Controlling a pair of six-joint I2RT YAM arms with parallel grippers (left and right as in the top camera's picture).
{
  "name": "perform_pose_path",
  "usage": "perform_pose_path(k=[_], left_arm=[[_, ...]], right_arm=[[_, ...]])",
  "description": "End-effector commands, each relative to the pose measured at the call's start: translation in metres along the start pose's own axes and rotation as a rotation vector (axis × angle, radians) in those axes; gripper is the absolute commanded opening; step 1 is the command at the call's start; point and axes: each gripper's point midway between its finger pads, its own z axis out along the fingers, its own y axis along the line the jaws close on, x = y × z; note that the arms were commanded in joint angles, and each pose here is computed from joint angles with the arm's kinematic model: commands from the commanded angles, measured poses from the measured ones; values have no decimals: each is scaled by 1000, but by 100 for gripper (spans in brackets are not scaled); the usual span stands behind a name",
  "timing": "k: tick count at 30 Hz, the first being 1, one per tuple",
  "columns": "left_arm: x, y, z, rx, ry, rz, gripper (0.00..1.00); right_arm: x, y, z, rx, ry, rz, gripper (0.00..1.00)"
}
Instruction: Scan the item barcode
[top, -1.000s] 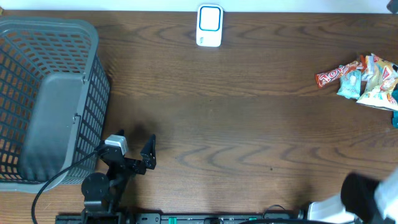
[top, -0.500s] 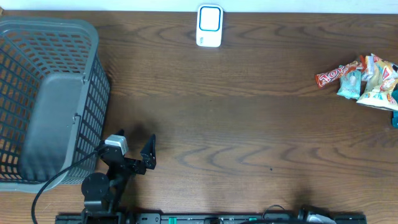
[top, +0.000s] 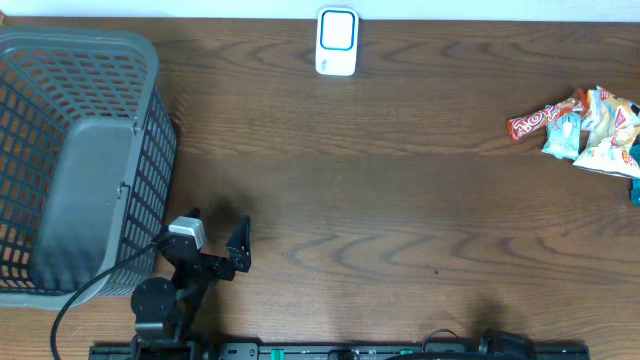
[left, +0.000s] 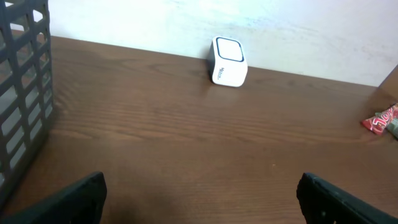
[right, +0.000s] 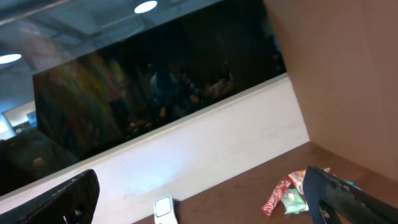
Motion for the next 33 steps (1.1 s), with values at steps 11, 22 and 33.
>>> perform_pose_path(k=[11,22,33], left_arm=[[13,4,2,-13,37,5,98],[13,4,2,-12,37,5,98],[13,4,2,-12,37,5,98]], right_arm=[[16,-37,17,11,112,-1,99],[79,-55,77,-22,180,-3,99],[178,-71,165,-83,52,22,99]])
